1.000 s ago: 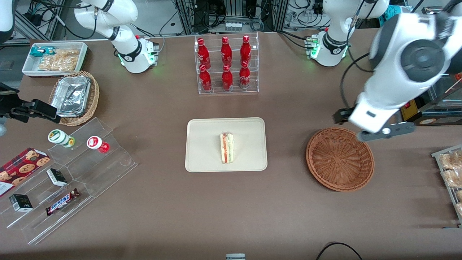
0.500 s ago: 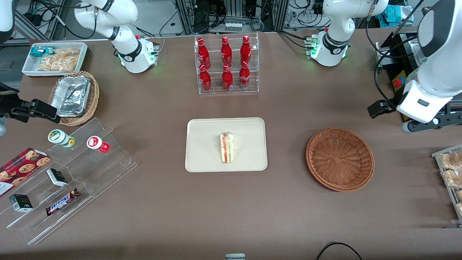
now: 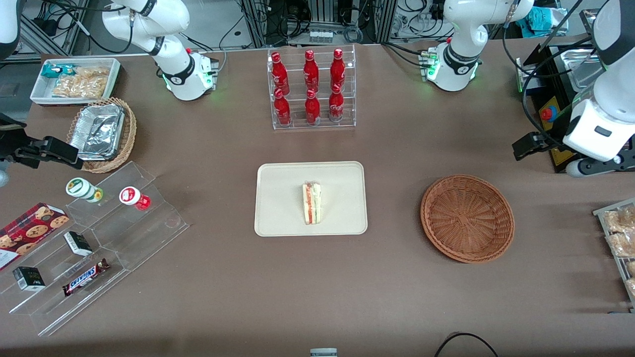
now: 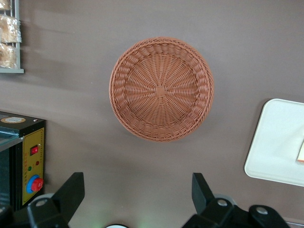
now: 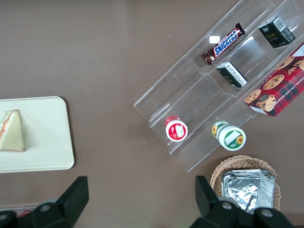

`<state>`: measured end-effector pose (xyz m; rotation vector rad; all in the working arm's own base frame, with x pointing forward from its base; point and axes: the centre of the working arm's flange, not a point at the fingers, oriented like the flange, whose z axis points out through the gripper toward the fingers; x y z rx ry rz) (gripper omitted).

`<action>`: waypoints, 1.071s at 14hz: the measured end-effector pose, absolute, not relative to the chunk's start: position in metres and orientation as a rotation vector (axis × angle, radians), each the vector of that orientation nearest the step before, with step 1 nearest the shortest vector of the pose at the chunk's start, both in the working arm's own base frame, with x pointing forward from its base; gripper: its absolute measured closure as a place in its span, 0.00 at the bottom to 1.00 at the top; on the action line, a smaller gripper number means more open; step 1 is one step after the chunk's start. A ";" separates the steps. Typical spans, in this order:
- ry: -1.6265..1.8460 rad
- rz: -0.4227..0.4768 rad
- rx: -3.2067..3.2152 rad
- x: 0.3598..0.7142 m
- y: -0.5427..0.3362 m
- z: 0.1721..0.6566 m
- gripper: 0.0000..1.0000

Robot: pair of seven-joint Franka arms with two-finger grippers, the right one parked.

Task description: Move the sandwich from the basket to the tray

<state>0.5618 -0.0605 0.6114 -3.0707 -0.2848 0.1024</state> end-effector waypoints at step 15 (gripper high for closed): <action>-0.053 0.111 -3.112 0.529 -0.049 0.642 0.00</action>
